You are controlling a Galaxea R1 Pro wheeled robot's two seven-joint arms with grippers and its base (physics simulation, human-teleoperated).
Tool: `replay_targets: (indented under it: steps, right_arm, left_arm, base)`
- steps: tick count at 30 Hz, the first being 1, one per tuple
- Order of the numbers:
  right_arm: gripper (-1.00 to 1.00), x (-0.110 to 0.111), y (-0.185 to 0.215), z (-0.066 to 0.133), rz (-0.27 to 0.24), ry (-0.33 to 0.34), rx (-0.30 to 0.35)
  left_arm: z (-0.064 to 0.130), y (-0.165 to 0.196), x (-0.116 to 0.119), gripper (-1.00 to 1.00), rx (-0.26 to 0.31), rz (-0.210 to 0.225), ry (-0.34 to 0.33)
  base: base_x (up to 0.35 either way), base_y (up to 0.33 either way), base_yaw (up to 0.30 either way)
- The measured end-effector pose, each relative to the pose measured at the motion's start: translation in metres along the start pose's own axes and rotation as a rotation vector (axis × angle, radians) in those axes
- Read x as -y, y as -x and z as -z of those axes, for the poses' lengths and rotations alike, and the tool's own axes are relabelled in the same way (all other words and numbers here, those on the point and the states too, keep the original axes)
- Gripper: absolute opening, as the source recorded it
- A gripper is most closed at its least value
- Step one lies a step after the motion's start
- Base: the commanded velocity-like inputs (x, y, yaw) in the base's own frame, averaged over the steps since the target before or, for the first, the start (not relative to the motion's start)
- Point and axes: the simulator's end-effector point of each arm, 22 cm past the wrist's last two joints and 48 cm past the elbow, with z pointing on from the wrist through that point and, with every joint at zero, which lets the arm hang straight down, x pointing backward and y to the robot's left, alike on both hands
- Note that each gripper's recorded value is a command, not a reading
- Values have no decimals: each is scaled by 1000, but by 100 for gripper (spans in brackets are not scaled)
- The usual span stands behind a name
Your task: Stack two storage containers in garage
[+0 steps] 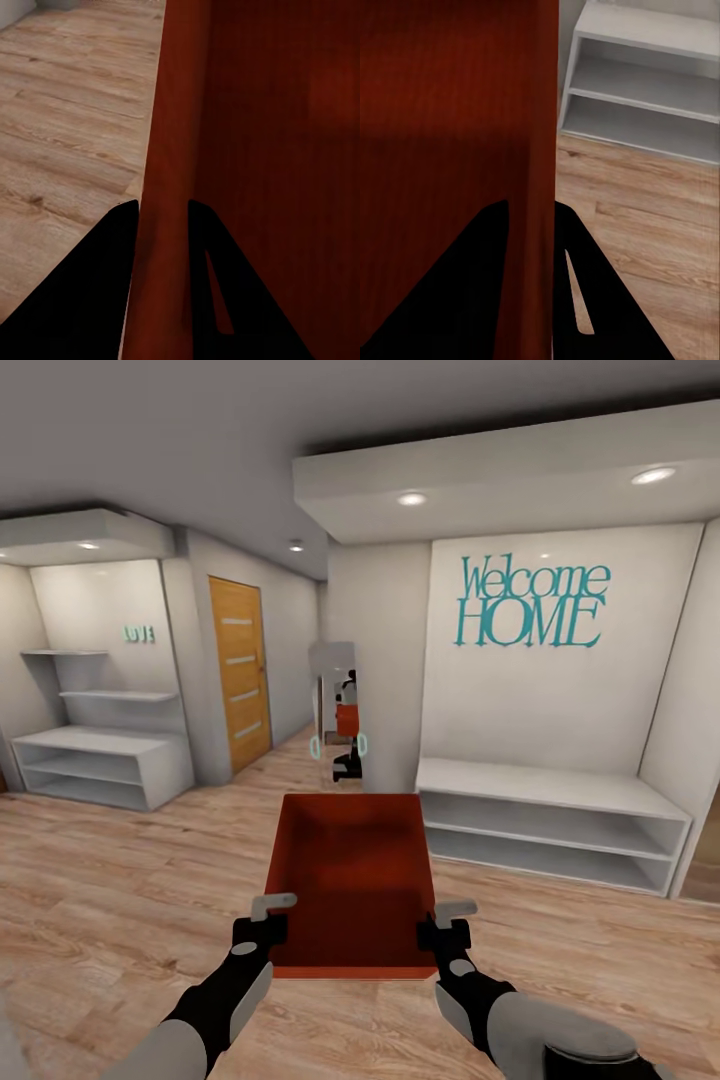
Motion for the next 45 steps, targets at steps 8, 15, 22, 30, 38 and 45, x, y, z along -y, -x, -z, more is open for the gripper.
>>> replay_targets:
  steps: [8, 15, 22, 30, 38, 45]
  right_arm:
    - [-100, 0, 0, 0, -1, -1, -1]
    - [-100, 1, 0, 0, -1, -1, 0]
    - [-100, 1, 0, 0, -1, -1, 0]
    - [-100, 0, 0, 0, 1, -2, 1]
    - [-100, 0, 1, 0, 1, -2, 2]
    - [-100, 0, 1, 0, 2, -2, 1]
  left_arm:
    - [0, 0, 0, -100, 0, 0, 0]
    - [0, 0, 1, -100, 0, 1, 0]
    - [0, 0, 1, -100, 0, 1, 0]
    - [0, 0, 0, -100, 0, 1, -1]
    - [0, 0, 0, -100, 1, 1, -1]
    - [0, 0, 0, -100, 1, 1, -1]
  base:
    - [321, 0, 0]
    - [321, 0, 0]
    - [321, 0, 0]
    - [321, 0, 0]
    - [321, 0, 0]
    - [321, 0, 0]
